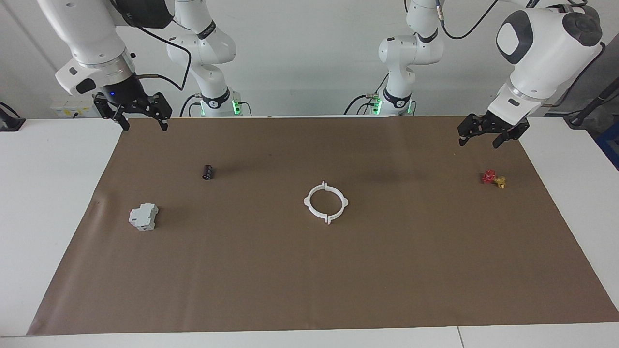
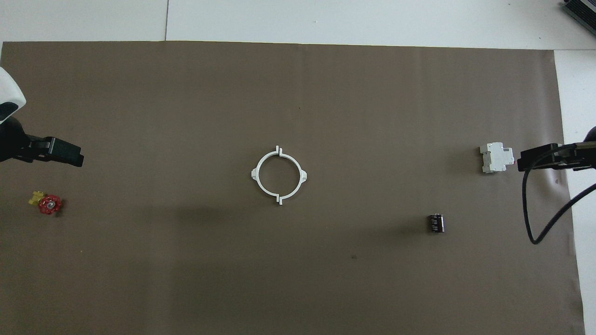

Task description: Assemble drain pipe with both arms

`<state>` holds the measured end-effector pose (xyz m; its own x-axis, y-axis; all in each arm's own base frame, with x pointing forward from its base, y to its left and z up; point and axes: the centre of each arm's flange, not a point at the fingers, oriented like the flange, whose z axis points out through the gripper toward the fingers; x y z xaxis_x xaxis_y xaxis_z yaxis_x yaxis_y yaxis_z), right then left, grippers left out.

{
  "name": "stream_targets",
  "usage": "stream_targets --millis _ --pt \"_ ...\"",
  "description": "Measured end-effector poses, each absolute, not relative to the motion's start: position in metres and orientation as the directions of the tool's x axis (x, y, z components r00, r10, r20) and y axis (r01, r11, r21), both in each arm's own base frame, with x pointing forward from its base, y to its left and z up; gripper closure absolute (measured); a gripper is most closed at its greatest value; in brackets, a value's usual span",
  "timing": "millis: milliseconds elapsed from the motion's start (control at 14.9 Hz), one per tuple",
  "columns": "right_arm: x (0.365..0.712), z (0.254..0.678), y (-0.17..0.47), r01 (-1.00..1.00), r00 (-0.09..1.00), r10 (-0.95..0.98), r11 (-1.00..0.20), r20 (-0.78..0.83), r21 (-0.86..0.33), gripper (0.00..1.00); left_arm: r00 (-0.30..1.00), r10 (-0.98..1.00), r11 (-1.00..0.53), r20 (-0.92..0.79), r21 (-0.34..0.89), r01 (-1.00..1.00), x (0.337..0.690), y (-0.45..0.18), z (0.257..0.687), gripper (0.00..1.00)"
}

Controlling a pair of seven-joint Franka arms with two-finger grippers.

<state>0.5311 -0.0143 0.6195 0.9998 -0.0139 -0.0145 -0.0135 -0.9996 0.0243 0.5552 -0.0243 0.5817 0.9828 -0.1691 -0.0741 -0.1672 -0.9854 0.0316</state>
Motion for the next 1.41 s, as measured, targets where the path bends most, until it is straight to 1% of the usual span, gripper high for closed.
stream_targets --millis 201,335,603,1006,1274,1408 --pt "0.531 0.619 -0.014 -0.014 1.000 -0.014 -1.000 -0.014 0.024 0.00 0.979 -0.175 -0.984 -0.107 0.000 -0.176 0.551 -0.067 0.596 0.00" --pt "0.531 0.619 -0.014 -0.014 1.000 -0.014 -1.000 -0.014 0.024 0.00 0.976 -0.181 -0.983 -0.120 -0.011 -0.183 0.548 -0.079 0.602 0.00" --pt "0.531 0.619 -0.014 -0.014 1.000 -0.014 -1.000 -0.014 0.024 0.00 0.977 -0.171 -0.985 -0.130 -0.011 -0.174 0.549 -0.074 0.601 0.00" --pt "0.531 0.619 -0.014 -0.014 1.000 -0.014 -1.000 -0.014 0.024 0.00 0.986 -0.153 -0.988 -0.071 -0.014 -0.154 0.557 -0.064 0.602 0.00" --pt "0.531 0.619 -0.014 -0.014 1.000 -0.014 -1.000 -0.014 0.024 0.00 0.987 -0.150 -0.988 -0.054 -0.015 -0.151 0.562 -0.062 0.580 0.00" --pt "0.531 0.619 -0.014 -0.014 1.000 -0.014 -1.000 -0.014 0.024 0.00 0.987 -0.149 -0.989 -0.054 -0.015 -0.150 0.562 -0.062 0.578 0.00"
